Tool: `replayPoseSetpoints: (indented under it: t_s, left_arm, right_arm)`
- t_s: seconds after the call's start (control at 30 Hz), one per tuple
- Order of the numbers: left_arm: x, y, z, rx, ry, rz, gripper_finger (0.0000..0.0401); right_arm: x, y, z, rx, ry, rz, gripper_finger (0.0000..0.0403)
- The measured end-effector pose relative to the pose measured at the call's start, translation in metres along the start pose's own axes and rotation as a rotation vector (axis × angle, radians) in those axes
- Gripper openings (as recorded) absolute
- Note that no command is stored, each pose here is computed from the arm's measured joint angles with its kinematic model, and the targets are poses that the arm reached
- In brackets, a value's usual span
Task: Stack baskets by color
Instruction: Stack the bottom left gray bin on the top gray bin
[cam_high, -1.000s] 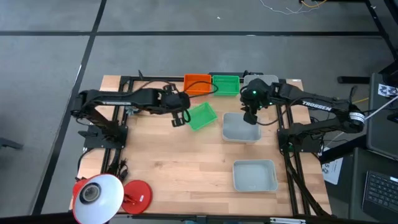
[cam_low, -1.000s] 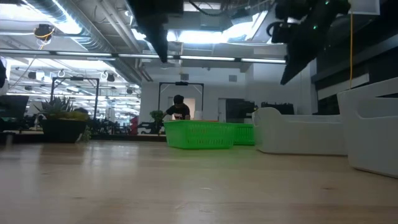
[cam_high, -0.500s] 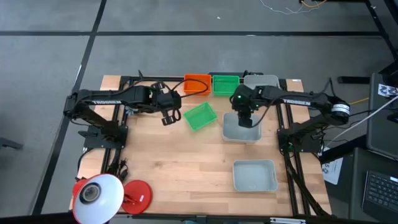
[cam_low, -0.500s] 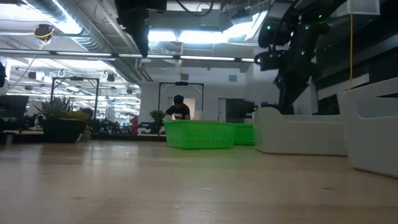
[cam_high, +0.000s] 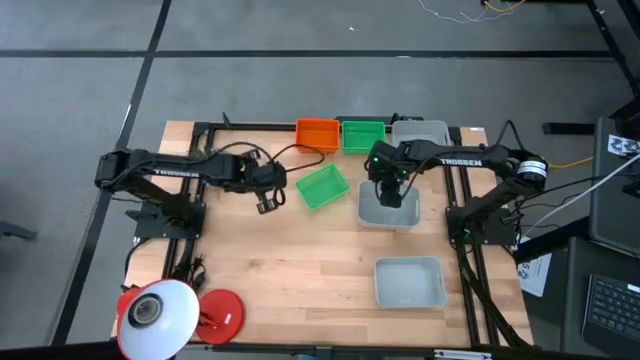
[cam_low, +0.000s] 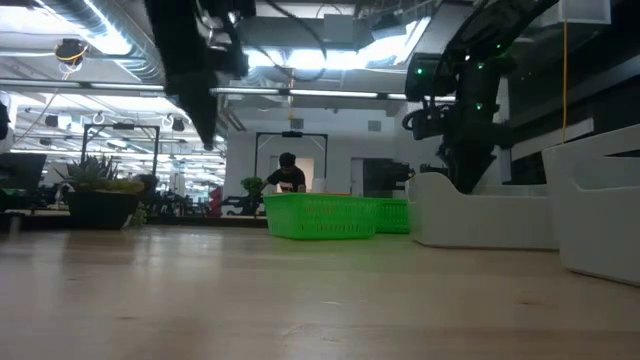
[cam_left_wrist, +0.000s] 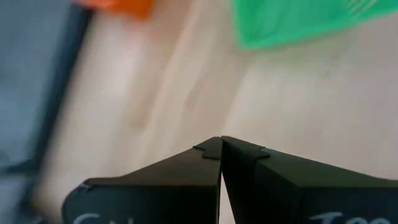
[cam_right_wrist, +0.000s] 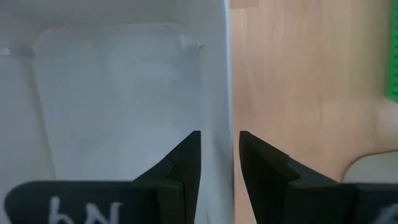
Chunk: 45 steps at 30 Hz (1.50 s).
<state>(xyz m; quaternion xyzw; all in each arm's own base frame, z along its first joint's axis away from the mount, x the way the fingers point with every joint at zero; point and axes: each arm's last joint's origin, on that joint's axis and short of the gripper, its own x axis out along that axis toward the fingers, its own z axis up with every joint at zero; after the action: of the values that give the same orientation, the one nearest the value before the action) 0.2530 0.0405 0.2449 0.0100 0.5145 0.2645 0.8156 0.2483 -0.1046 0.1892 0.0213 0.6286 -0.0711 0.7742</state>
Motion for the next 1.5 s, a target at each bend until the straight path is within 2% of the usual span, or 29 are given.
replayPoseSetpoints:
  t_s: [0.1, 0.2, 0.27, 0.4, 0.5, 0.63, 0.8, 0.9, 1.1, 1.2, 1.33, 1.5]
  left_arm:
    - [0.020, -0.004, -0.017, -0.019, -0.040, -0.118, 0.0000]
    - [0.042, -0.010, -0.022, -0.024, -0.186, -0.285, 0.0000]
    - [0.052, -0.010, -0.027, -0.018, -0.271, -0.381, 0.0000]
    - [0.060, -0.008, -0.030, 0.004, -0.450, -0.512, 0.0000]
    - [0.065, -0.006, -0.036, 0.014, -0.493, -0.559, 0.0000]
    - [0.068, -0.001, -0.038, 0.004, -0.494, -0.565, 0.0000]
    - [0.069, 0.003, -0.037, -0.007, -0.500, -0.555, 0.0000]
    - [0.070, 0.003, -0.037, -0.004, -0.501, -0.552, 0.0000]
    - [0.070, 0.003, -0.037, 0.016, -0.505, -0.549, 0.0000]
    - [0.070, 0.003, -0.037, 0.016, -0.504, -0.549, 0.0000]
    - [0.070, 0.003, -0.037, 0.016, -0.504, -0.549, 0.0000]
    - [0.070, 0.003, -0.037, 0.016, -0.504, -0.548, 0.0000]
  right_arm:
    - [0.007, 0.000, 0.001, -0.002, 0.024, 0.006, 0.0108]
    - [0.008, -0.001, 0.000, 0.001, 0.037, 0.010, 0.0102]
    - [0.008, -0.001, -0.001, 0.005, 0.038, 0.010, 0.0083]
    - [0.006, -0.001, -0.002, 0.007, 0.041, 0.020, 0.0013]
    - [0.006, -0.001, -0.002, 0.007, 0.045, 0.023, 0.0005]
    - [-0.011, -0.003, 0.003, -0.001, 0.091, 0.018, 0.0003]
    - [-0.066, -0.010, 0.021, -0.048, 0.128, -0.016, 0.0002]
    - [-0.109, -0.018, 0.029, -0.075, 0.148, -0.168, 0.0002]
    - [-0.194, -0.048, 0.036, -0.115, 0.109, -0.574, 0.0001]
    - [-0.224, -0.068, 0.031, -0.100, 0.091, -0.692, 0.0001]
    - [-0.235, -0.095, 0.023, -0.060, 0.117, -0.719, 0.0000]
    - [-0.219, -0.128, 0.021, -0.097, 0.191, -0.676, 0.0000]
